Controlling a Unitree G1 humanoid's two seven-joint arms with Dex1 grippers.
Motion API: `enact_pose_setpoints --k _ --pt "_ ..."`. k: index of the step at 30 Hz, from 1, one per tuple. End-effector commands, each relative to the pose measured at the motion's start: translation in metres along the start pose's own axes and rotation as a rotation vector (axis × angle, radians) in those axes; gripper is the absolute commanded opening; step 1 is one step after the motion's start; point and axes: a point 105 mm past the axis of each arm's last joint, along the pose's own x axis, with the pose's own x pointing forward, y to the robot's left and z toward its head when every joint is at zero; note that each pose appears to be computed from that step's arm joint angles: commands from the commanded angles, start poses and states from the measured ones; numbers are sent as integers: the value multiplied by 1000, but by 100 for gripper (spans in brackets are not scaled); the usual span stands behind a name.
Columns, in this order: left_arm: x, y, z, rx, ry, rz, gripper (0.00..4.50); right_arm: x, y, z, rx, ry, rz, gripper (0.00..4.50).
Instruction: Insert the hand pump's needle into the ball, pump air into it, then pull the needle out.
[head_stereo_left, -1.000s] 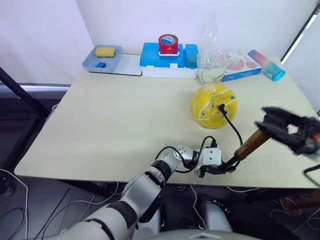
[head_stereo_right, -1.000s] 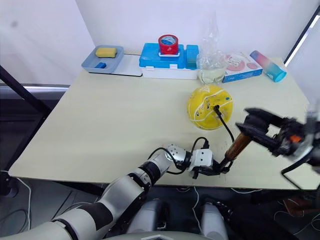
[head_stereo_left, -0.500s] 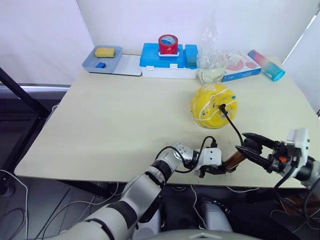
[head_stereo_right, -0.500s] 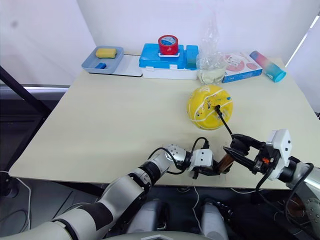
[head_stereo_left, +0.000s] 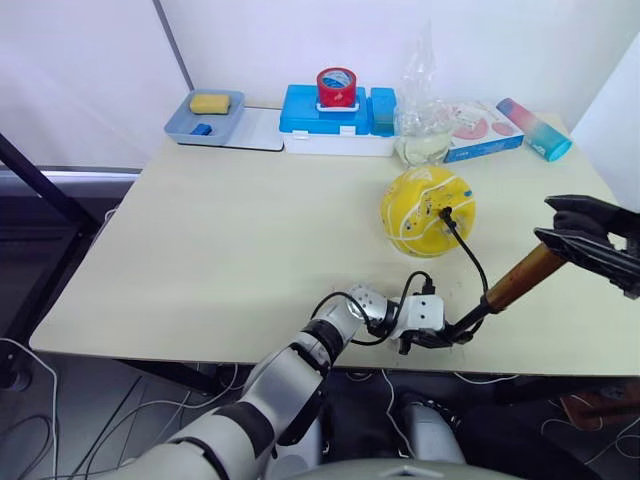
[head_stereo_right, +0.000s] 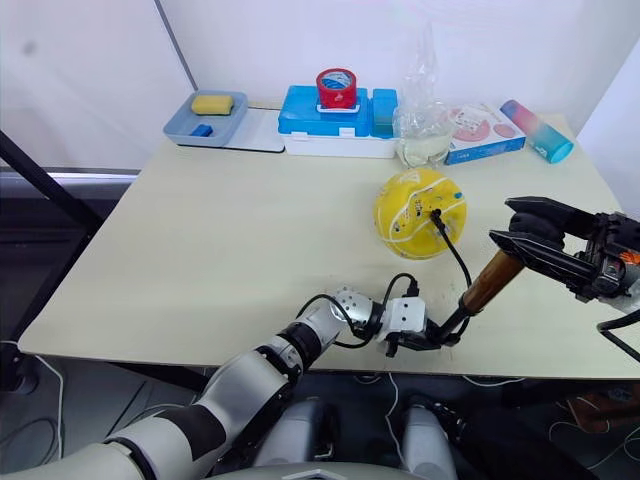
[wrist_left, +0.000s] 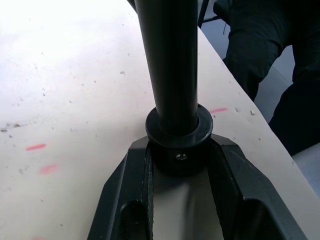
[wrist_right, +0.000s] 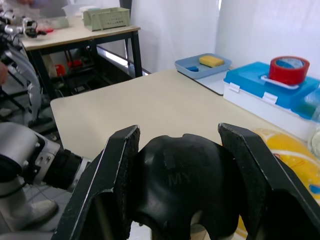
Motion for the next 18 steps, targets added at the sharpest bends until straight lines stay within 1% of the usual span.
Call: enact_pose_setpoints --k 1,2,5,7,13,15,16,18 --pt "18 -21 -5 -23 36 -87 105 -2 5 24 -93 -69 -5 201" --pt "18 -21 -5 -23 36 -87 105 0 5 16 -80 -51 -2 201" --pt "18 -21 -4 -26 34 -85 105 5 7 -26 -12 37 -7 201" --pt "18 -21 -4 -29 33 -82 105 7 9 -48 2 78 -8 201" --pt "19 -22 -5 -32 31 -82 105 12 9 -99 17 122 -33 201" --pt "19 -23 -5 -32 30 -83 105 11 7 -117 -6 157 -51 201" --pt "19 -23 -4 -31 28 -84 105 11 7 -124 -15 168 -54 201" --pt "20 -23 -4 -29 27 -87 105 11 7 -129 -19 160 -63 201"
